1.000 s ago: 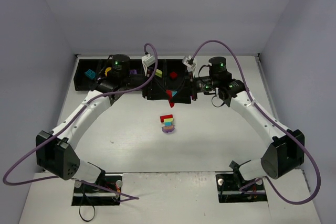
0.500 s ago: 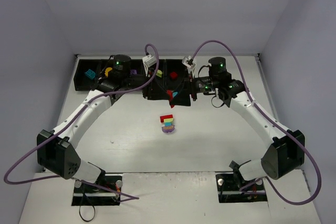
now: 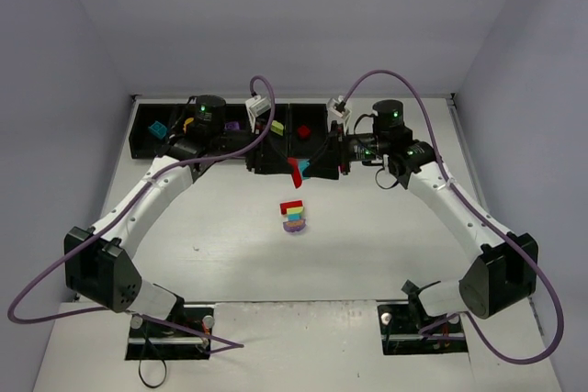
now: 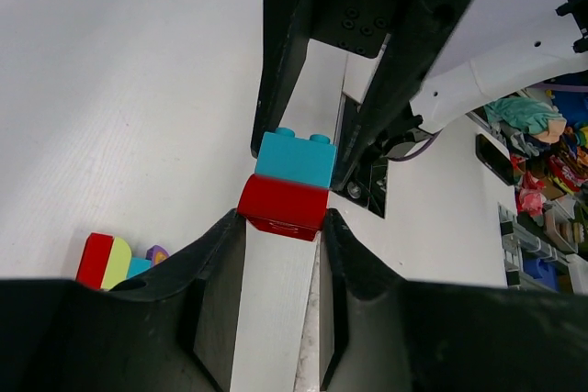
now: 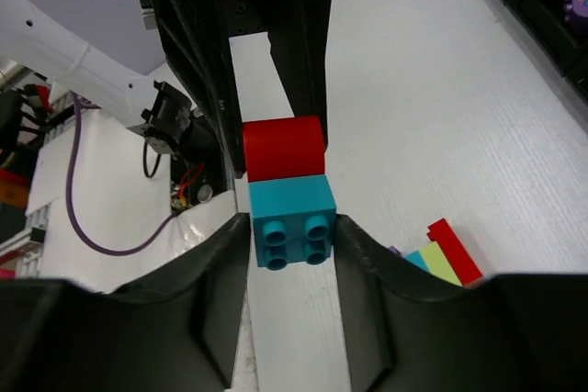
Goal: Sort the legos into containers by color
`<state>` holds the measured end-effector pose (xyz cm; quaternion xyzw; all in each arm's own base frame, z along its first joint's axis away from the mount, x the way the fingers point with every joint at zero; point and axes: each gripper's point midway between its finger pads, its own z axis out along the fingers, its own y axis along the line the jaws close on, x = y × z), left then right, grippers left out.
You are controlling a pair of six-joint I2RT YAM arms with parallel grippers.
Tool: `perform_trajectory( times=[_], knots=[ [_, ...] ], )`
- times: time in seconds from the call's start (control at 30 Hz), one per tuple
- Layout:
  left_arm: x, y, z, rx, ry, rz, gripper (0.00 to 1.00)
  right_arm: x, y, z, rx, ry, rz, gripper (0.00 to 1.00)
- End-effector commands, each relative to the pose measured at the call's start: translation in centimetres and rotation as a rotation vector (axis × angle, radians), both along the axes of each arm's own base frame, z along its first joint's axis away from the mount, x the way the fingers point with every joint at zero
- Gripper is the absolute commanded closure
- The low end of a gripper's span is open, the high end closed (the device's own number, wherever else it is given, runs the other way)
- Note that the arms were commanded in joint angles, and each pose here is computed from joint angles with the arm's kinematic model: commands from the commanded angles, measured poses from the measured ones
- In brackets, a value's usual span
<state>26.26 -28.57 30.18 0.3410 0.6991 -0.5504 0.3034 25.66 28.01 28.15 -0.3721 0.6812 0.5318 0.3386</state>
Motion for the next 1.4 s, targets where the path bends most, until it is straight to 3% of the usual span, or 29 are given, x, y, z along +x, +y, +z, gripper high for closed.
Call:
perform_trajectory(
  times=[0.0, 0.13, 0.17, 0.47, 0.67, 0.77, 0.93, 1.03, 1.17, 1.2, 1.27, 1.3, 1.37],
  knots=[
    [0.2, 0.1, 3.4, -0.052, -0.123, -0.013, 1.00, -0.2, -0.1, 2.0, 0.042, -0.089, 0.013, 0.70],
    [0.2, 0.0, 3.6, -0.058, -0.128, -0.018, 1.00, -0.2, -0.1, 2.1, 0.041, -0.091, 0.011, 0.90],
    [0.1, 0.0, 3.5, -0.059, -0.127, -0.023, 1.00, -0.2, -0.1, 2.0, 0.039, -0.091, 0.005, 1.00],
    [1.0, 1.0, 1.7, -0.034, -0.089, -0.004, 1.00, 2.0, -4.6, 2.6, 0.032, -0.114, -0.173, 1.00],
    [3.8, 1.6, 1.1, -0.011, -0.080, 0.034, 1.00, 3.2, -6.7, 1.5, -0.001, -0.092, -0.311, 1.00],
    [6.7, 1.2, 0.4, 0.022, -0.091, 0.108, 1.00, 3.2, -7.0, 1.1, -0.010, -0.076, -0.343, 1.00],
    [15.3, 1.3, -1.4, 0.140, -0.109, 0.405, 1.00, 3.1, -7.4, 1.0, -0.020, -0.076, -0.378, 1.00],
    [19.8, 1.2, -2.2, 0.182, -0.140, 0.547, 0.94, 3.1, -7.5, 0.9, -0.022, -0.070, -0.390, 1.00],
    [23.5, -0.1, -3.3, 0.205, -0.140, 0.607, 0.89, 2.9, -7.6, 0.8, -0.023, -0.060, -0.399, 1.00],
    [24.6, -0.5, -5.3, 0.224, -0.102, 0.611, 0.89, 2.9, -7.6, 0.8, -0.022, -0.058, -0.398, 1.00],
    [26.0, -1.2, -4.5, 0.209, -0.116, 0.620, 0.89, 2.8, -7.6, 0.9, -0.020, -0.059, -0.394, 1.00],
    [26.7, -1.6, -6.2, 0.225, -0.093, 0.618, 0.85, 2.7, -7.6, 0.8, -0.020, -0.056, -0.394, 1.00],
    [27.7, -2.2, -5.4, 0.209, -0.114, 0.628, 0.78, 2.8, -7.6, 0.8, -0.022, -0.055, -0.400, 1.00]
  ],
)
